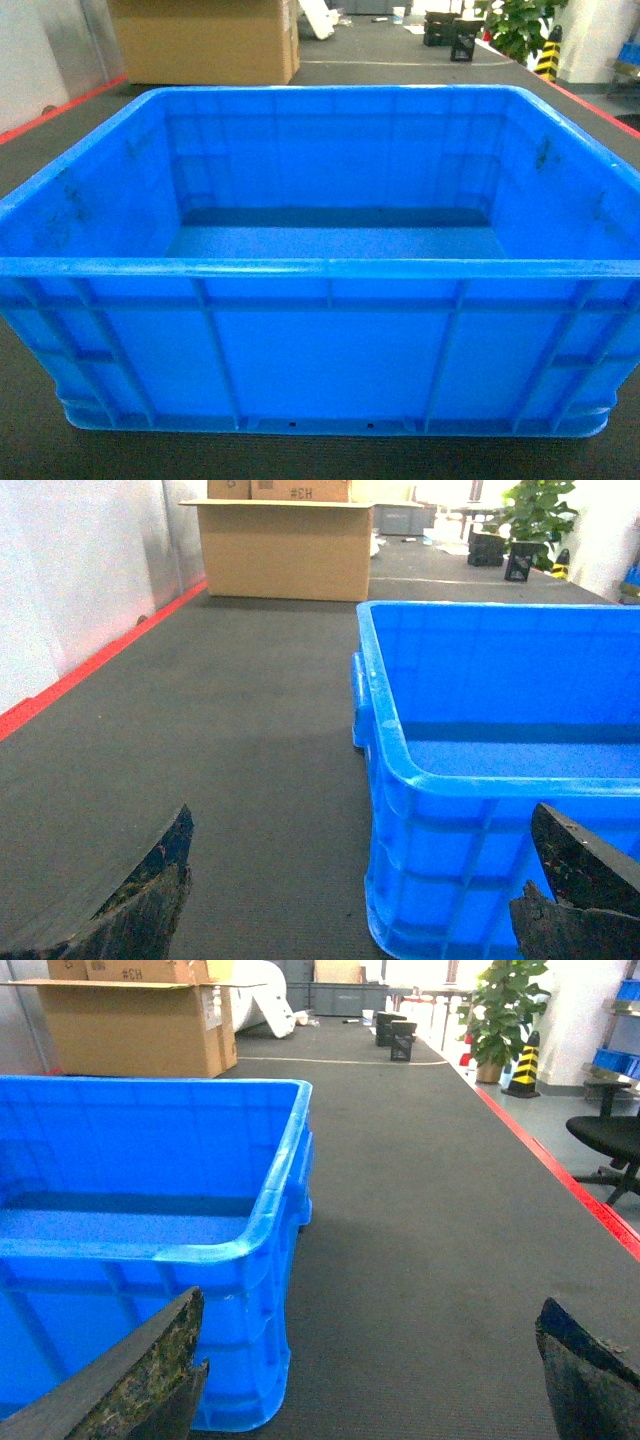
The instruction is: Place box next to blue box on left shelf
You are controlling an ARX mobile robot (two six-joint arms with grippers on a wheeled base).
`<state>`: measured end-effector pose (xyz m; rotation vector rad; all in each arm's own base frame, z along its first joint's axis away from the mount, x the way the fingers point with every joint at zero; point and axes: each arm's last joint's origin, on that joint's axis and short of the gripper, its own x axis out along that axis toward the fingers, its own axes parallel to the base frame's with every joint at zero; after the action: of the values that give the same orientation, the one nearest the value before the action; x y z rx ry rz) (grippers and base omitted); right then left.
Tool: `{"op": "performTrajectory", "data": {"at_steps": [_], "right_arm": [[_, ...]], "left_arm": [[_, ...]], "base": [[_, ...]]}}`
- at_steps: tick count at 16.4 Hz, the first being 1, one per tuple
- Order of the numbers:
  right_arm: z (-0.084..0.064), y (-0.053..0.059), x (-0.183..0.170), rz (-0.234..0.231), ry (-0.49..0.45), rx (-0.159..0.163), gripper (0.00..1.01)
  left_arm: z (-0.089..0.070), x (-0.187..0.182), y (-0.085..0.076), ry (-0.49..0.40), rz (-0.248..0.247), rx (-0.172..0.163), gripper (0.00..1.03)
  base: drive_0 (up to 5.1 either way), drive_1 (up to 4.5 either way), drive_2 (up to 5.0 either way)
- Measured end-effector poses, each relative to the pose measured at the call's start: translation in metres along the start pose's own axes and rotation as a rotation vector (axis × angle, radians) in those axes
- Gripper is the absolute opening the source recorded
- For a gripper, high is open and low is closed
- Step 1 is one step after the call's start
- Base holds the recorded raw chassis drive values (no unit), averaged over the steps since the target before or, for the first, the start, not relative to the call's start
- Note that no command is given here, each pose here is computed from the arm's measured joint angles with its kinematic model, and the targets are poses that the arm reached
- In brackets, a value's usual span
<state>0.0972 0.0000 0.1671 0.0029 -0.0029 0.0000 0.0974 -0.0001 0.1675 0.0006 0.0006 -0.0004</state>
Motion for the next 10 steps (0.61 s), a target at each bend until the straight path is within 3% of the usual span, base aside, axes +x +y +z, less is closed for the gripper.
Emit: {"op": "performTrajectory", "data": {"at_steps": [10], "right_arm": [[0.0,0.0,0.0,0.0,0.0,0.0,0.98]], "left_arm": [[0.0,0.0,0.0,0.0,0.0,0.0,0.98]], "base": [[0.0,0.0,0.0]]}}
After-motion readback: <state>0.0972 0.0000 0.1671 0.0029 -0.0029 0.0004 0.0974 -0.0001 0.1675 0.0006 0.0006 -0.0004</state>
